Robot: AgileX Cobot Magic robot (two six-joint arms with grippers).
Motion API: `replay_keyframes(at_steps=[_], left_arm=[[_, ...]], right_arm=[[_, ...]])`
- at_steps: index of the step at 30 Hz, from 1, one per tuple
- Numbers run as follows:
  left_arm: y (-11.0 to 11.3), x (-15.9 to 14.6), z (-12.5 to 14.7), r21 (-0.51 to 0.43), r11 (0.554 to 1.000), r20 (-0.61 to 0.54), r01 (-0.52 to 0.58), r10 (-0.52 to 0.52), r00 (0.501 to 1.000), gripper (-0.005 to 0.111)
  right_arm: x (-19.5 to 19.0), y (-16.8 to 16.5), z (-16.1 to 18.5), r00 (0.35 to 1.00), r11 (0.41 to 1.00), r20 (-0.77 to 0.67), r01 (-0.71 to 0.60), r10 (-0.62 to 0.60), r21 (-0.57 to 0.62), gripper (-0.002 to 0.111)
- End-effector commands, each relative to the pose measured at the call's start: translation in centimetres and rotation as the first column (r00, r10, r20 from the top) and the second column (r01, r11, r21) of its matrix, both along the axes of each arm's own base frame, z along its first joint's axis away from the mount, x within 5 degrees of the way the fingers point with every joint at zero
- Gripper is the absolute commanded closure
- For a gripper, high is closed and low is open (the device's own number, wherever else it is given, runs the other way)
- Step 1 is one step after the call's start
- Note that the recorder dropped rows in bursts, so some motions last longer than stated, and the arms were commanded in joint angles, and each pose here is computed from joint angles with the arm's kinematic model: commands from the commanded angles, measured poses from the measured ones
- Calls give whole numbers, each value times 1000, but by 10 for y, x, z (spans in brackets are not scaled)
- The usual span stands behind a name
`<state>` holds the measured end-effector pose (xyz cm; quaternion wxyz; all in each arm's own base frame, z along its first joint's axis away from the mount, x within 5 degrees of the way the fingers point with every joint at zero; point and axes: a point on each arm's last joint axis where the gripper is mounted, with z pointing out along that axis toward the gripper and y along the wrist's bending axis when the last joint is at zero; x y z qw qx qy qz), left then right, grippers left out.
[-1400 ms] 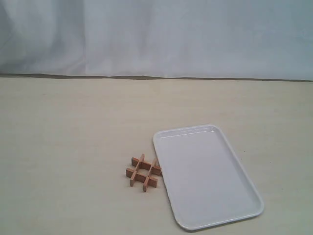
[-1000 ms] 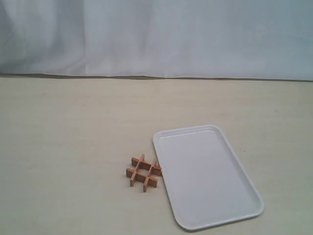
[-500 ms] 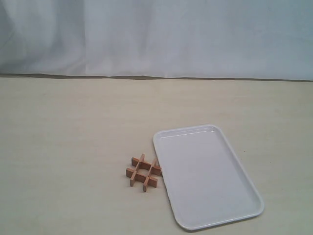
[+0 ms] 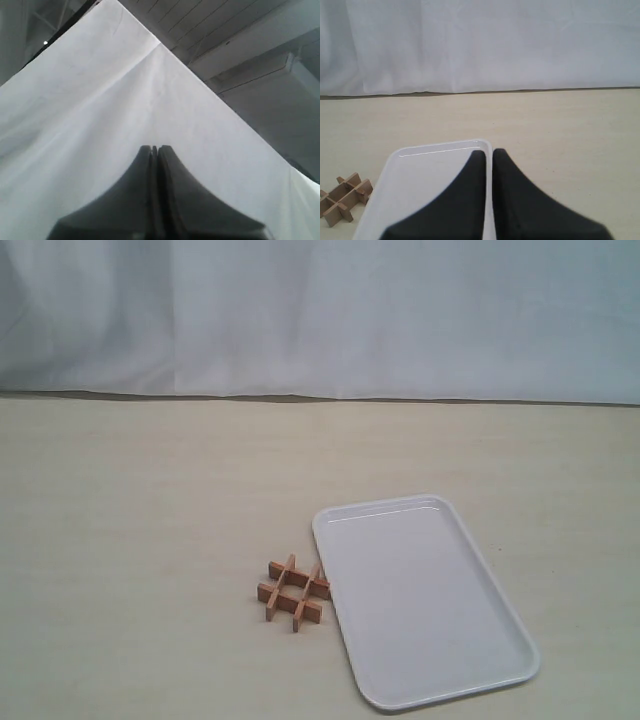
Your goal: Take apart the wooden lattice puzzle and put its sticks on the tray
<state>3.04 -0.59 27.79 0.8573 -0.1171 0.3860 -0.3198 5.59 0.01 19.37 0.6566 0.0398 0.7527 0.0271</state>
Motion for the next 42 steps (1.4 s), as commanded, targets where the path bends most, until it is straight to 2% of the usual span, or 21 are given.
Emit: replay_keyframes(at_steps=[1, 2, 3, 5, 6, 7, 8, 10, 11, 12, 13, 15, 18, 19, 20, 23, 25, 32, 35, 39, 42], left_arm=[[3, 16, 30, 199, 968, -187, -156, 193, 963, 107], [4, 26, 34, 256, 951, -233, -173, 234, 944, 107], [6, 49, 37, 335, 928, -364, -162, 286, 886, 107], [10, 89, 29, 408, 910, -602, -78, 332, 727, 107], [13, 114, 17, 427, 904, -732, -10, 352, 584, 107], [15, 129, 6, 439, 898, -794, 39, 367, 485, 107], [18, 145, -13, 440, 891, -864, 112, 385, 323, 107], [13, 167, -46, 402, 878, -915, 258, 395, 81, 107], [8, 172, -57, 390, 860, -913, 330, 408, 14, 107], [-5, 181, -72, 362, 812, -898, 458, 435, -61, 107], [-14, 186, -78, 342, 776, -887, 531, 453, -90, 107], [-32, 192, -88, 298, 701, -864, 648, 486, -129, 107], [-62, 196, -98, 250, 571, -827, 782, 546, -134, 107], [-71, 196, -99, 245, 540, -824, 805, 554, -121, 107], [-86, 195, -100, 246, 493, -824, 834, 559, -87, 107], [-123, 196, -92, 265, 407, -843, 874, 538, 5, 107], [-146, 199, -86, 247, 387, -864, 888, 503, 21, 107], [-225, 224, -90, 145, 302, -861, 942, 508, -31, 107], [-253, 228, -95, 123, 259, -851, 958, 524, -32, 107], [-272, 230, -100, 100, 231, -828, 968, 559, -48, 107], [-272, 231, -101, 93, 250, -821, 964, 567, -68, 107]], right_arm=[[0, 0, -1, 1000, 1000, -2, -2, 2, -15, 104], [0, 0, -1, 1000, 1000, -2, -2, 2, -15, 104], [0, 0, -1, 1000, 1000, -2, -2, 2, -15, 104], [0, 0, -1, 1000, 1000, -2, -2, 2, -15, 104], [0, 0, -1, 1000, 1000, -2, -2, 2, -15, 104], [0, 0, -1, 1000, 1000, -2, -2, 2, -15, 104], [0, 0, -1, 1000, 1000, -2, -2, 2, -15, 104], [0, 0, -1, 1000, 1000, -2, -2, 2, -15, 104], [0, 0, -1, 1000, 1000, -2, -2, 2, -15, 104], [0, 0, -1, 1000, 1000, -2, -2, 2, -15, 104], [0, 0, -1, 1000, 1000, -2, -2, 2, -15, 104], [0, 0, -1, 1000, 1000, -2, -2, 2, -15, 104], [0, 0, -1, 1000, 1000, -2, -2, 2, -15, 104], [0, 0, -1, 1000, 1000, -2, -2, 2, -15, 104], [0, 0, -1, 1000, 1000, -2, -2, 2, -15, 104], [0, 0, -1, 1000, 1000, -2, -2, 2, -15, 104], [0, 0, -1, 1000, 1000, -2, -2, 2, -15, 104], [0, 0, -1, 1000, 1000, -2, -2, 2, -15, 104], [0, 0, -1, 1000, 1000, -2, -2, 2, -15, 104], [0, 0, -1, 1000, 1000, -2, -2, 2, -15, 104], [0, 0, -1, 1000, 1000, -2, -2, 2, -15, 104]])
